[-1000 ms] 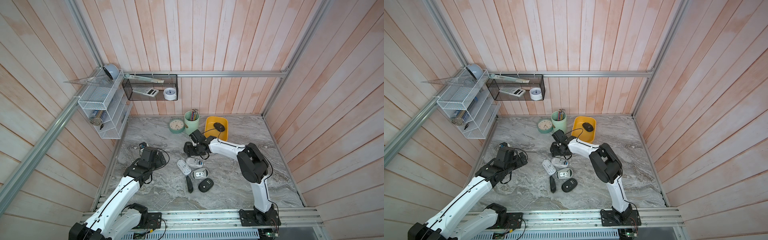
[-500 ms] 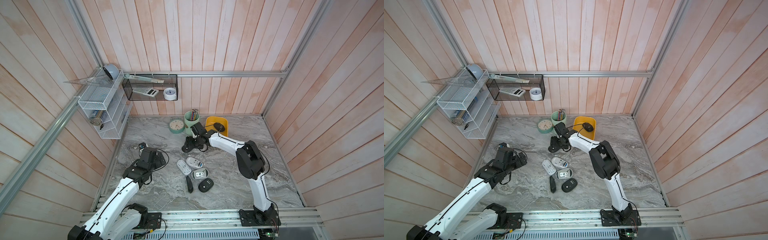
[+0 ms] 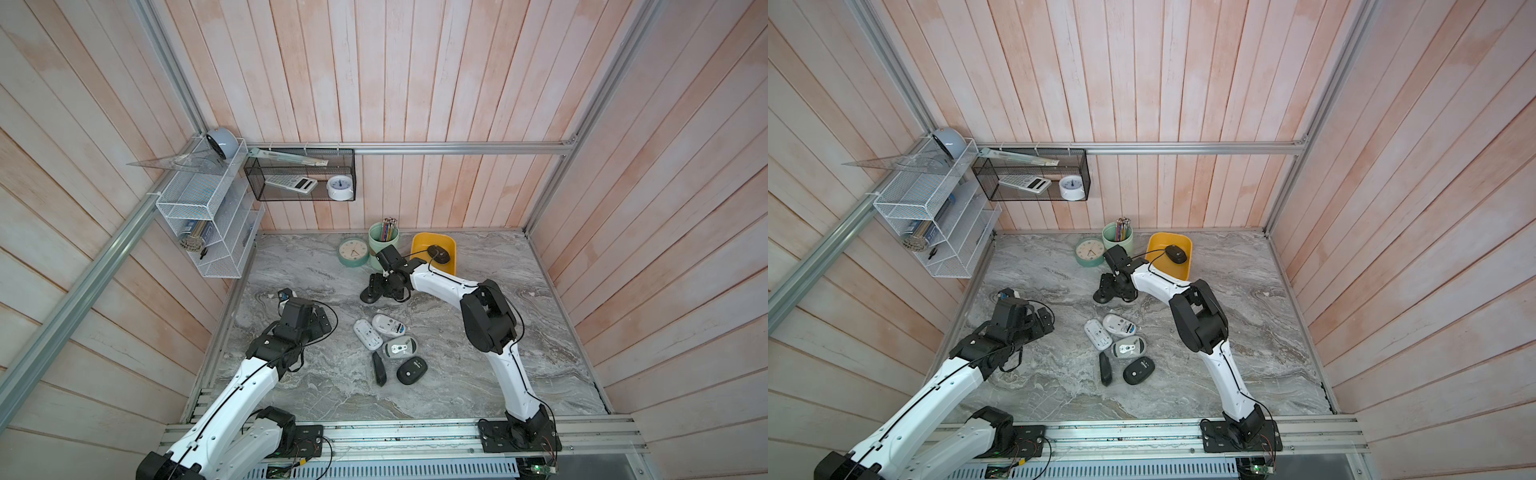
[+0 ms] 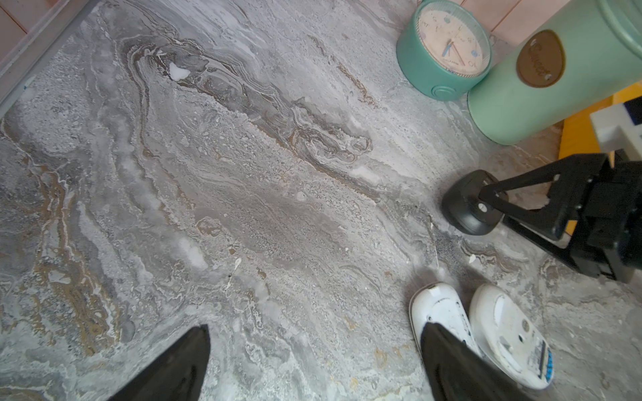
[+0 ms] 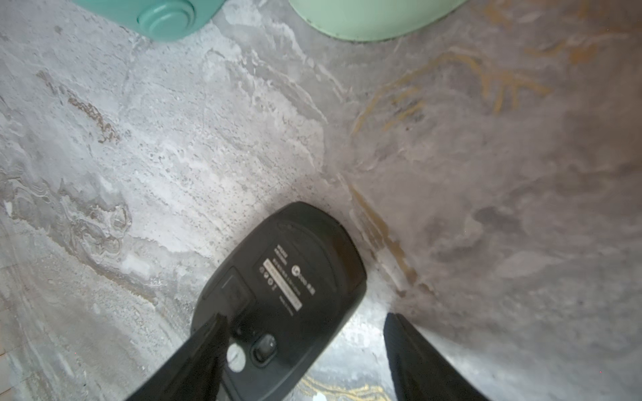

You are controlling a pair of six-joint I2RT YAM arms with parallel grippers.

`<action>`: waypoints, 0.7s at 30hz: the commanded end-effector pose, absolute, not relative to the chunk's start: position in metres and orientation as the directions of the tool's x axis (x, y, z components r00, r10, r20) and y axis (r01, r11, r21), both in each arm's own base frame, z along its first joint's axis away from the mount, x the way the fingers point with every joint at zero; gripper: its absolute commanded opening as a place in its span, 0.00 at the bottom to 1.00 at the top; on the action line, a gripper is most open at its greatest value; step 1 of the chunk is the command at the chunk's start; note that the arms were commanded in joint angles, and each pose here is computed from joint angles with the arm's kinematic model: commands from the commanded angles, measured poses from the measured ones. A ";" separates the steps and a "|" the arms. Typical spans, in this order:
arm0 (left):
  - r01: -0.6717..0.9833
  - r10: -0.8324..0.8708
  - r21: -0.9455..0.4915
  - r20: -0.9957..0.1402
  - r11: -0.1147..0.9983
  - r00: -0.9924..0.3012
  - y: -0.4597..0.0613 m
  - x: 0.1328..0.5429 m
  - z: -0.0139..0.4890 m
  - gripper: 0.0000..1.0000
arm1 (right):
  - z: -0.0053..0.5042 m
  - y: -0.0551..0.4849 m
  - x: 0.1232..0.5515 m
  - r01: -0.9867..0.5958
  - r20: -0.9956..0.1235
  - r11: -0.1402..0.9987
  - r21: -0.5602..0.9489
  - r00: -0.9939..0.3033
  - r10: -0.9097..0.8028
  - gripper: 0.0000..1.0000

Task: Put the mouse in the storage box
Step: Pick up the mouse from the center of the board.

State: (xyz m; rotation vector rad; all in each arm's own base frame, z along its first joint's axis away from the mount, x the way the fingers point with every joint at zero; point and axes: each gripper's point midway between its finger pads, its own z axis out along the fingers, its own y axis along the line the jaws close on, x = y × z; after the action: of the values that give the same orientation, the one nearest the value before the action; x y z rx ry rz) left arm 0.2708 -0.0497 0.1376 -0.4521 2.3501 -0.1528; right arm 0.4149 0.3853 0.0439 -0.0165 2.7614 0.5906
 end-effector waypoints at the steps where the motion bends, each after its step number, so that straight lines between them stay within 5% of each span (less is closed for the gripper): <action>1: -0.276 -0.365 -0.239 -0.659 0.931 -0.658 -0.048 0.270 0.140 1.00 | 0.023 0.385 0.408 -0.058 -0.270 0.934 0.353 -0.962 0.042 0.77; 10: -0.280 -0.370 -0.243 -0.662 0.929 -0.652 -0.046 0.268 0.142 1.00 | 0.006 0.394 0.406 -0.036 -0.240 0.934 0.355 -0.969 0.054 0.73; 21: -0.285 -0.389 -0.266 -0.667 0.921 -0.635 -0.046 0.267 0.150 1.00 | 0.005 0.397 0.412 -0.037 -0.249 0.938 0.345 -0.967 0.053 0.54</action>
State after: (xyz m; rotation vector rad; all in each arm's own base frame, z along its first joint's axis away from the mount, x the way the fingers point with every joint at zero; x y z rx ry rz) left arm 0.2681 -0.0488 0.1453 -0.4567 2.3181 -0.1740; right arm 0.4252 0.4106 0.0414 0.0181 2.7399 0.6469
